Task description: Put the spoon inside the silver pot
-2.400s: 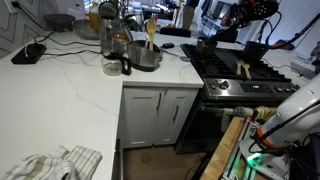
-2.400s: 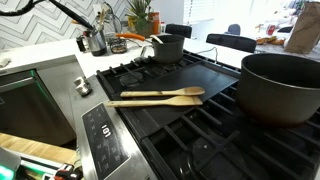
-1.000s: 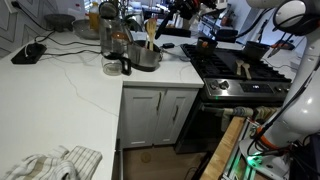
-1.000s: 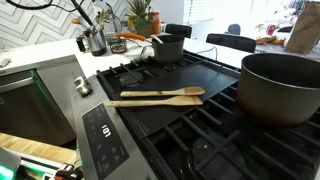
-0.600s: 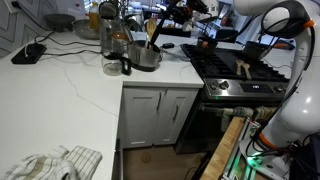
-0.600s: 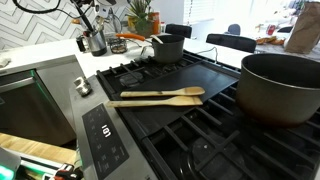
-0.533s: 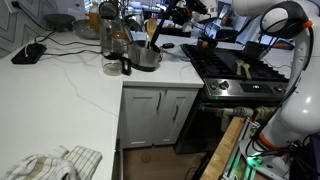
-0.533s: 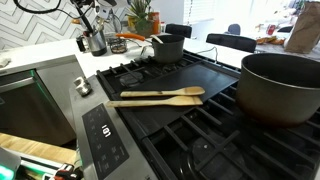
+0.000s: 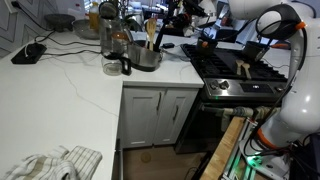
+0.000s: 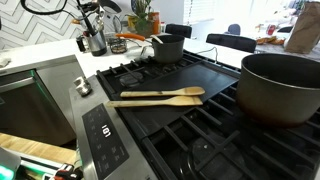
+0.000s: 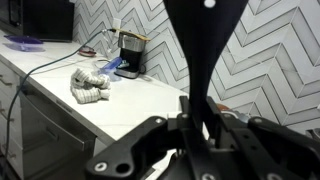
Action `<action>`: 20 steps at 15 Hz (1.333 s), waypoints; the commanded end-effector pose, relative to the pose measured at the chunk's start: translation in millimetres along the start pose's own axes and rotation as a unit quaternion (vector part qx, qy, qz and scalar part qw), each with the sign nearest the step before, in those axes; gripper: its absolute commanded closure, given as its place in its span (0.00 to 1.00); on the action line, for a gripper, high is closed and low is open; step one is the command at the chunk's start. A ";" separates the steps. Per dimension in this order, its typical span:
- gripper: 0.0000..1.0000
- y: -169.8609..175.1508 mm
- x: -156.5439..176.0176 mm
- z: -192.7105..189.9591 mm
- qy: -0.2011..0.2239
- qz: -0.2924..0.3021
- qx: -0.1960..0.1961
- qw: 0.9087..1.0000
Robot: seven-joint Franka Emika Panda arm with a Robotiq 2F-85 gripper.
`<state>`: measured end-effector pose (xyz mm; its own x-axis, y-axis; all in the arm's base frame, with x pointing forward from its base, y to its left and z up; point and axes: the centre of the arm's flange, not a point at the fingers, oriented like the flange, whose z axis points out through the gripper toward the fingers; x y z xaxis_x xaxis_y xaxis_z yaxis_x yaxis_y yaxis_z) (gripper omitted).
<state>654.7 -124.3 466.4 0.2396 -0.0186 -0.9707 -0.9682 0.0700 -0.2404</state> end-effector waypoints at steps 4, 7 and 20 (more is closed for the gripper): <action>0.95 -4.3 27.7 -8.3 -0.009 0.042 -0.012 0.999; 0.95 -2.9 48.7 -3.3 0.001 0.058 -0.017 0.998; 0.27 4.0 31.3 -1.6 0.134 0.020 -0.105 0.985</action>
<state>668.5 -124.7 410.3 0.1551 -0.1676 -0.9736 -0.9874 -0.0573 -0.1475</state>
